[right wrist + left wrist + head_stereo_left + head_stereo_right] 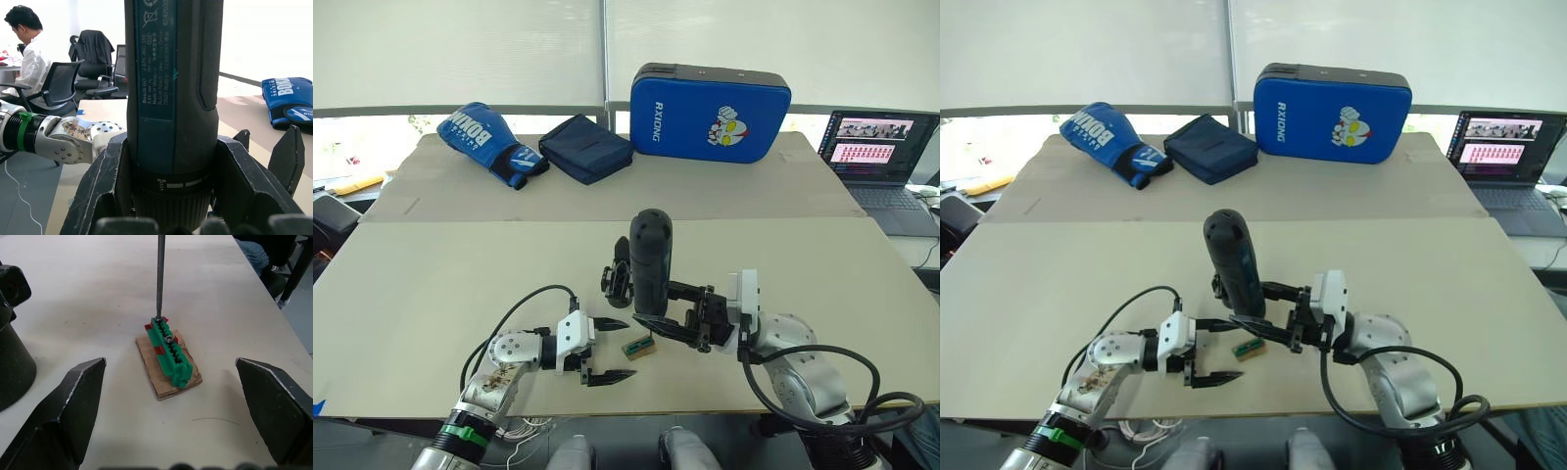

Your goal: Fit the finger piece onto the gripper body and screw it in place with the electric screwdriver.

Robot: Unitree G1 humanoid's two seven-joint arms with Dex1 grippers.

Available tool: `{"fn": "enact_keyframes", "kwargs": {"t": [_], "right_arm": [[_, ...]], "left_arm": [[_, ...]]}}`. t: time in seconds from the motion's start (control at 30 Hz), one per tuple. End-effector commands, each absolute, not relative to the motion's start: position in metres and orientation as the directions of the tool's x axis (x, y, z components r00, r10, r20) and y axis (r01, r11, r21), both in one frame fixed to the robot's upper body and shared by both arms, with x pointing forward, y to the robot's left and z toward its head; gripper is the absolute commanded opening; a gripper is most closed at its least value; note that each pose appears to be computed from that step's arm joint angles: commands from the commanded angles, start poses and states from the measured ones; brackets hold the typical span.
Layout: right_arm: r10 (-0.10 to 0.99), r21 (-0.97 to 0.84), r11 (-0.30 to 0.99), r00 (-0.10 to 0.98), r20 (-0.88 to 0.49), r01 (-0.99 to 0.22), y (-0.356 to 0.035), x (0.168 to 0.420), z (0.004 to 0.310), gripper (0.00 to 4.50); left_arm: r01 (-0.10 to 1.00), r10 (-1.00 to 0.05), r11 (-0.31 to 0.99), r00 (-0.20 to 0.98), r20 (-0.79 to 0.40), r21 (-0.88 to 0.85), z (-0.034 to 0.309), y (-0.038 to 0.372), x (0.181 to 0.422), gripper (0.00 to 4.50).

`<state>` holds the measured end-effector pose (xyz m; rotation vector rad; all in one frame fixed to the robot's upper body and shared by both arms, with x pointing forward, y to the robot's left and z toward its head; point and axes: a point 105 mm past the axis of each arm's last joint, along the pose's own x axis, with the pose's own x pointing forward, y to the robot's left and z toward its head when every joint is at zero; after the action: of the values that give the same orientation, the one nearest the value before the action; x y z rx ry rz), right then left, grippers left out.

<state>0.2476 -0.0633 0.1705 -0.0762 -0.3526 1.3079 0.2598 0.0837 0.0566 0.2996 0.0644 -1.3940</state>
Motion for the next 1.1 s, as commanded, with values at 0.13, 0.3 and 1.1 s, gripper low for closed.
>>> {"fn": "enact_keyframes", "kwargs": {"t": [0.13, 0.3, 1.1], "right_arm": [[0.949, -0.295, 0.264, 0.191, 0.252, -0.918, -0.062, 0.243, 0.180, 1.91], [0.950, -0.274, 0.263, 0.199, 0.240, -0.925, -0.063, 0.243, 0.175, 1.91], [0.936, -0.291, 0.265, 0.172, 0.308, -0.919, -0.067, 0.237, 0.200, 1.91]], "left_arm": [[0.986, -0.952, 0.137, 0.159, -0.261, 0.100, 0.037, 0.085, 0.251, 4.50], [0.986, -0.953, 0.137, 0.159, -0.259, 0.099, 0.037, 0.084, 0.251, 4.50], [0.983, -0.965, 0.145, 0.165, -0.203, 0.110, 0.049, 0.096, 0.255, 4.50]]}}
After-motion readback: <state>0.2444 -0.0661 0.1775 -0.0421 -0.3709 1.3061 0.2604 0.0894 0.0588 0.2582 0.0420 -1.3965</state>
